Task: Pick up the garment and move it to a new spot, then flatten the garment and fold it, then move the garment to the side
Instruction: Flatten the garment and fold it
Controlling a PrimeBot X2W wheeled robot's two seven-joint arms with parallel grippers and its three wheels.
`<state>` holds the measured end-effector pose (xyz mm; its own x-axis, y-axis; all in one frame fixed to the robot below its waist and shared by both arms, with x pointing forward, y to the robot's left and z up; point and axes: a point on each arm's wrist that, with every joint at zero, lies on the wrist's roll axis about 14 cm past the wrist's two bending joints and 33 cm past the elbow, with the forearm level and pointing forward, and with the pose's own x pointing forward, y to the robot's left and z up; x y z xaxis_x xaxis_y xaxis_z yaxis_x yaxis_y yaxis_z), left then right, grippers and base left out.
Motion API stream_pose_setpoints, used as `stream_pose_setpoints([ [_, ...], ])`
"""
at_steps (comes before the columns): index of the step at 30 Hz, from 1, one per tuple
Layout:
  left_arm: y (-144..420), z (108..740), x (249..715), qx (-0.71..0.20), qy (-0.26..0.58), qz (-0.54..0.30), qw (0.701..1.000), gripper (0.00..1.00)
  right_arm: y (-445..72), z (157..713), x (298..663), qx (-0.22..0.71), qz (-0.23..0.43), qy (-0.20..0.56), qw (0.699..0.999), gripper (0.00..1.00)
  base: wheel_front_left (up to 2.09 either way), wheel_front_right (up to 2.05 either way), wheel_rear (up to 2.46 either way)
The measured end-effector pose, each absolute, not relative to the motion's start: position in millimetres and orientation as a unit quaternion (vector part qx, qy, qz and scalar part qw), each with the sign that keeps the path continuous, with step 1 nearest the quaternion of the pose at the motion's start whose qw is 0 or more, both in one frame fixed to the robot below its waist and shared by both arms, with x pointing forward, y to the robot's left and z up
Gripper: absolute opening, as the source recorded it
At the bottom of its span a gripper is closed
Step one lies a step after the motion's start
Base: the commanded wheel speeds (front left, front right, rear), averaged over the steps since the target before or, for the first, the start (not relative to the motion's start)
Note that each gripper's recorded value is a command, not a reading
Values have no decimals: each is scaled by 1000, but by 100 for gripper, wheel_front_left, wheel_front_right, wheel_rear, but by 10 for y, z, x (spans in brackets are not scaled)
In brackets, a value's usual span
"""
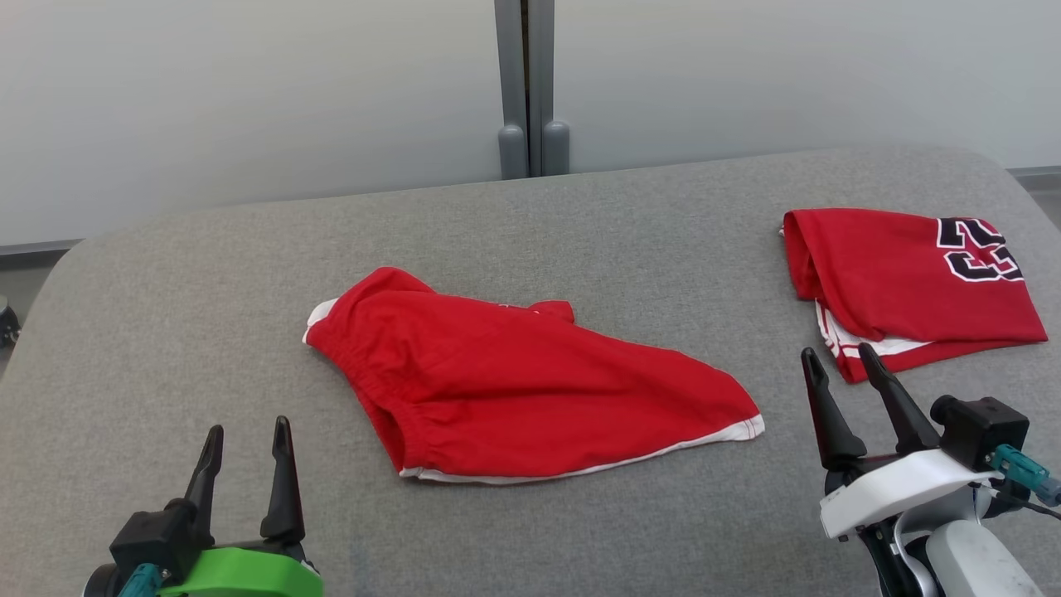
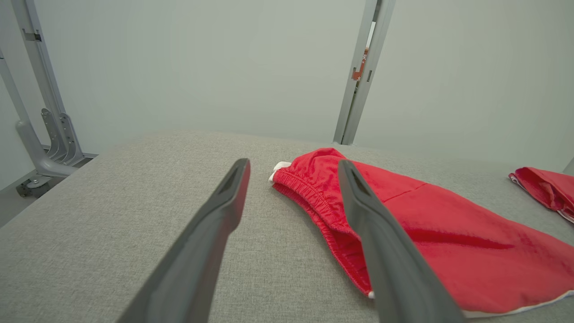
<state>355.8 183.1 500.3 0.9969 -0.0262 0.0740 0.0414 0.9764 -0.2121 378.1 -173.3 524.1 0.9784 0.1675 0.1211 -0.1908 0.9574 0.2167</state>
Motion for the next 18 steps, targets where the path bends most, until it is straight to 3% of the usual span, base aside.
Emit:
stream_pose_setpoints([
  [8,1397,4805,3530,-113,4,-82,990,100,-1784,4818,3725,122,80,21,989,100,0,0,0],
  [18,886,4314,3504,-98,171,-204,959,100,-1671,4265,3808,110,108,174,973,100,0,0,0],
])
